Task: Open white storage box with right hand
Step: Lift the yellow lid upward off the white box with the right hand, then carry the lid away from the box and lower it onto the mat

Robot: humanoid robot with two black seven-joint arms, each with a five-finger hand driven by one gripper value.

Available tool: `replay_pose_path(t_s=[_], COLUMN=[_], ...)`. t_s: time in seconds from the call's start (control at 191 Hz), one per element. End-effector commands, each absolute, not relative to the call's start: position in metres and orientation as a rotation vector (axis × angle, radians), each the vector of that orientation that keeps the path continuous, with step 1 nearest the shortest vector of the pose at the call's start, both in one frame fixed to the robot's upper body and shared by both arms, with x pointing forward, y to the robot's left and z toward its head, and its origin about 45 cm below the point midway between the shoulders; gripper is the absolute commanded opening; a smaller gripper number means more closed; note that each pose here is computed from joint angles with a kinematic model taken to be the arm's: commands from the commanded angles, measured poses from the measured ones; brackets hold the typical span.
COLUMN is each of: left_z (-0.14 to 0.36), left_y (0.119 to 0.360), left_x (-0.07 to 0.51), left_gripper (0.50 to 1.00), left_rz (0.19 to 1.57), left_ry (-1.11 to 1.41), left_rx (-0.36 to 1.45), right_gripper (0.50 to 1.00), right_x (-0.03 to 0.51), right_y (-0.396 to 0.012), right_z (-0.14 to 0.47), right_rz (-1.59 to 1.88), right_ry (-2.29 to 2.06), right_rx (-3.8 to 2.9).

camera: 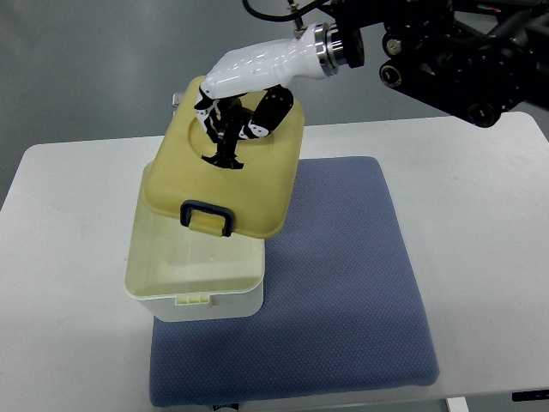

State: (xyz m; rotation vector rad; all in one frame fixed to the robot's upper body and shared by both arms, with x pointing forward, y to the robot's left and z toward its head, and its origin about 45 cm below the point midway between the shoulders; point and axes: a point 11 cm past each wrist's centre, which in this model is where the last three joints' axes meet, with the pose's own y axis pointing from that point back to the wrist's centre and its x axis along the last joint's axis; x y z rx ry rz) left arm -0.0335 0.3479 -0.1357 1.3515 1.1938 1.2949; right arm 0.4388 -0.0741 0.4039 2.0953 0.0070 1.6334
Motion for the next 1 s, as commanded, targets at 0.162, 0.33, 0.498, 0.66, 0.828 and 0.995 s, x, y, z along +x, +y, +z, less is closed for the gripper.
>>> replay_pose_path(t_s=[0.162, 0.33, 0.498, 0.66, 0.828, 0.995], left_z=[-0.136, -0.136, -0.136, -0.136, -0.136, -0.136], left_y=[0.348, 0.348, 0.347, 0.347, 0.348, 0.348], left_x=[-0.033, -0.033, -0.034, -0.033, -0.033, -0.034], left_gripper=[1.000, 1.000, 1.000, 1.000, 1.000, 1.000], left_rz=[1.296, 1.295, 1.293, 1.294, 1.296, 1.294], left_ry=[1.193, 1.193, 1.195, 1.194, 1.193, 1.195], left_rx=[1.352, 1.351, 1.350, 1.350, 1.352, 1.352], right_gripper=[0.500, 0.500, 0.500, 0.500, 0.500, 0.500], right_x=[0.463, 0.465, 0.457, 0.452, 0.443, 0.437], right_y=[-0.174, -0.221, -0.238, -0.252, -0.243, -0.232], right_z=[0.399, 0.364, 0.317, 0.284, 0.260, 0.246], right_rz=[1.514, 1.410, 1.337, 1.272, 1.247, 1.232], right_ry=[-0.227, -0.319, -0.346, -0.371, -0.348, -0.318], right_rx=[2.032, 2.023, 2.049, 2.054, 2.088, 2.115])
